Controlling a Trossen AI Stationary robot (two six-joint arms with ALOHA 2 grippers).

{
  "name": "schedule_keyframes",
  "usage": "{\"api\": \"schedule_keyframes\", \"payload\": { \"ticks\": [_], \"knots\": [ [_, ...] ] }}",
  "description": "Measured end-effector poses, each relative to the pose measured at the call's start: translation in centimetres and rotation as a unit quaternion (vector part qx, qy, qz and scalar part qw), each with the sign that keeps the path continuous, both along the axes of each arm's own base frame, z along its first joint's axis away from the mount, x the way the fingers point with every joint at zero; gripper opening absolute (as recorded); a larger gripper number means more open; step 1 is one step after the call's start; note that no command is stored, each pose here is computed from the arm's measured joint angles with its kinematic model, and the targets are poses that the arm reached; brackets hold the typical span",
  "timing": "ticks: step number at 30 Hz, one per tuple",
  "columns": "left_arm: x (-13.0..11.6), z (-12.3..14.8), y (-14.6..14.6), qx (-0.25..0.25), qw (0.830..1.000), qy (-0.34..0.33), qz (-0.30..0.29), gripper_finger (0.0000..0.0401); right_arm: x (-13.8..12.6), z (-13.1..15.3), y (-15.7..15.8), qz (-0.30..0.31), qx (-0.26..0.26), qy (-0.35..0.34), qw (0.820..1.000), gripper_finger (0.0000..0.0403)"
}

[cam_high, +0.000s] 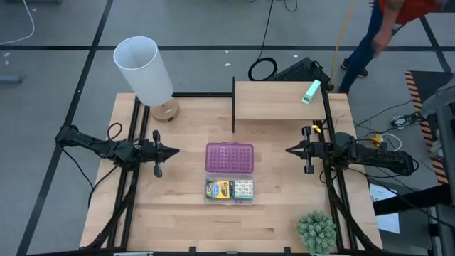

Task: Pack school essentials
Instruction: Return to Home Position

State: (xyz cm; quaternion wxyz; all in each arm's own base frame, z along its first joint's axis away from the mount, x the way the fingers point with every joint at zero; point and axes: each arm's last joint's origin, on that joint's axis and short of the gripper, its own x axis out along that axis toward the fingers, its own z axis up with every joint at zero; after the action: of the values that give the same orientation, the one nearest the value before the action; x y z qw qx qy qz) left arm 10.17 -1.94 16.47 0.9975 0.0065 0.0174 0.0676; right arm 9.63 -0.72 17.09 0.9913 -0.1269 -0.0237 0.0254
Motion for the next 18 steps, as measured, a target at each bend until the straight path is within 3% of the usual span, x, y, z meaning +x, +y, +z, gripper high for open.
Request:
{"api": "schedule_keyframes", "payload": {
  "ticks": [12, 18],
  "knots": [
    [0.00, -0.12, -0.01, 0.020, 1.000, 0.009, -0.002, 0.0008, 0.00, 0.01, 0.00, 0.000, 0.000, 0.000, 1.000, 0.0000],
    [0.01, -0.13, -0.17, 0.038, 0.999, 0.011, -0.032, 0.0003, 0.00, 0.04, 0.00, 0.000, 0.000, -0.002, 1.000, 0.0000]
  ]
}}
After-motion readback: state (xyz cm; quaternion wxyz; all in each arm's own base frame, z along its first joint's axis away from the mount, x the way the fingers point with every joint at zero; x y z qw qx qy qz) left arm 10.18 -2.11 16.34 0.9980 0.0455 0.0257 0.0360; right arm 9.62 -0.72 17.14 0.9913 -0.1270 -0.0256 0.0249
